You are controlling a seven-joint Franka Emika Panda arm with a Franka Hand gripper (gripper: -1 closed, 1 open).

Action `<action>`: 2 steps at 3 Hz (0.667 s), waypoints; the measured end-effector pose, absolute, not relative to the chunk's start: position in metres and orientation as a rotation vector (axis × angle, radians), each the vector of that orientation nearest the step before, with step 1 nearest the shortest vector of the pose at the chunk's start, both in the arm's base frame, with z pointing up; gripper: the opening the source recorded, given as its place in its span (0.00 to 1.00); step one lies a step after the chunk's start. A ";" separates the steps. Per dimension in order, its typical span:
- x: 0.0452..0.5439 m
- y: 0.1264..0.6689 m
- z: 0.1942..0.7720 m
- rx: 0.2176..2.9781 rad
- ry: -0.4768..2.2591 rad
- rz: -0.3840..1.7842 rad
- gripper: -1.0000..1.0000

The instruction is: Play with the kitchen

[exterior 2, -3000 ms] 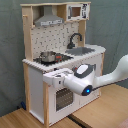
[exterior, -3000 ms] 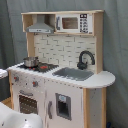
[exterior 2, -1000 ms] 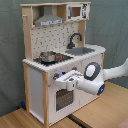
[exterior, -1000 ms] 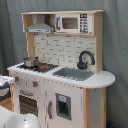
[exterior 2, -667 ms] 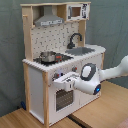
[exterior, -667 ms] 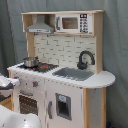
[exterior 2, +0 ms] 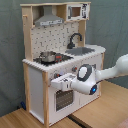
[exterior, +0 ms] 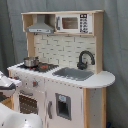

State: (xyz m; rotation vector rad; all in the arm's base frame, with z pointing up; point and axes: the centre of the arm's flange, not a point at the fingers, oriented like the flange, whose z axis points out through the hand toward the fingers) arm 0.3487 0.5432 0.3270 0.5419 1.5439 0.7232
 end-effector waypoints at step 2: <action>0.350 0.531 0.326 0.637 1.512 0.777 0.00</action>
